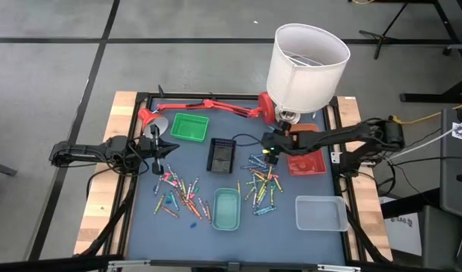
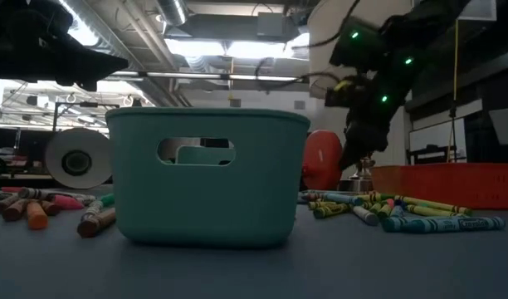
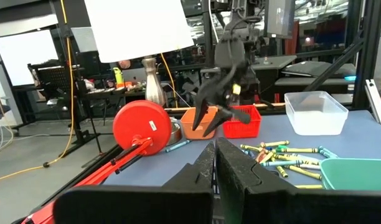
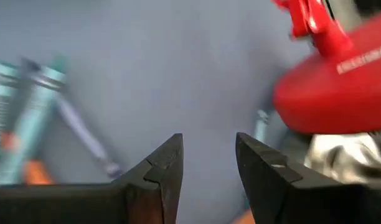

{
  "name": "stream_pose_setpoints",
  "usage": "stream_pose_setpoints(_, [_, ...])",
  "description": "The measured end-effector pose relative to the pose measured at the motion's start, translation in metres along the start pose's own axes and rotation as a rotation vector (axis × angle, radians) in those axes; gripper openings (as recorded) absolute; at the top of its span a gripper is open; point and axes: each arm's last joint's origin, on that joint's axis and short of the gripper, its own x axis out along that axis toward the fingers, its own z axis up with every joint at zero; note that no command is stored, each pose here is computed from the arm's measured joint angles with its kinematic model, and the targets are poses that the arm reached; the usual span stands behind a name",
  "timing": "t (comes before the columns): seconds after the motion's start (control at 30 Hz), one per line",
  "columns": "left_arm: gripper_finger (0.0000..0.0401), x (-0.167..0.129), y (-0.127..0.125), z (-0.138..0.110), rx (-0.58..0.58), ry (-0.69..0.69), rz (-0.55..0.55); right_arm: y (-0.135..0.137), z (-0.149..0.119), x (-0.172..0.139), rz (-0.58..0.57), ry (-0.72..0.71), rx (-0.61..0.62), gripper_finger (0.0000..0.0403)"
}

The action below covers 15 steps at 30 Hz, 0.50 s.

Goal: Sort crayons
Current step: Put the blue green crayon into the orange bin

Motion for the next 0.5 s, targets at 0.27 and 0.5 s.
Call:
stream_pose_setpoints(0.27, [0.0001,0.0,0.0,0.0,0.0,0.001,-0.001,0.009,0.014,0.023,-0.12,0.115,-0.059,0.0147])
stream_pose_setpoints(0.5, [0.0001,0.0,0.0,0.0,0.001,0.001,0.0,0.001,0.012,0.039,-0.144,0.166,-0.021,0.0147])
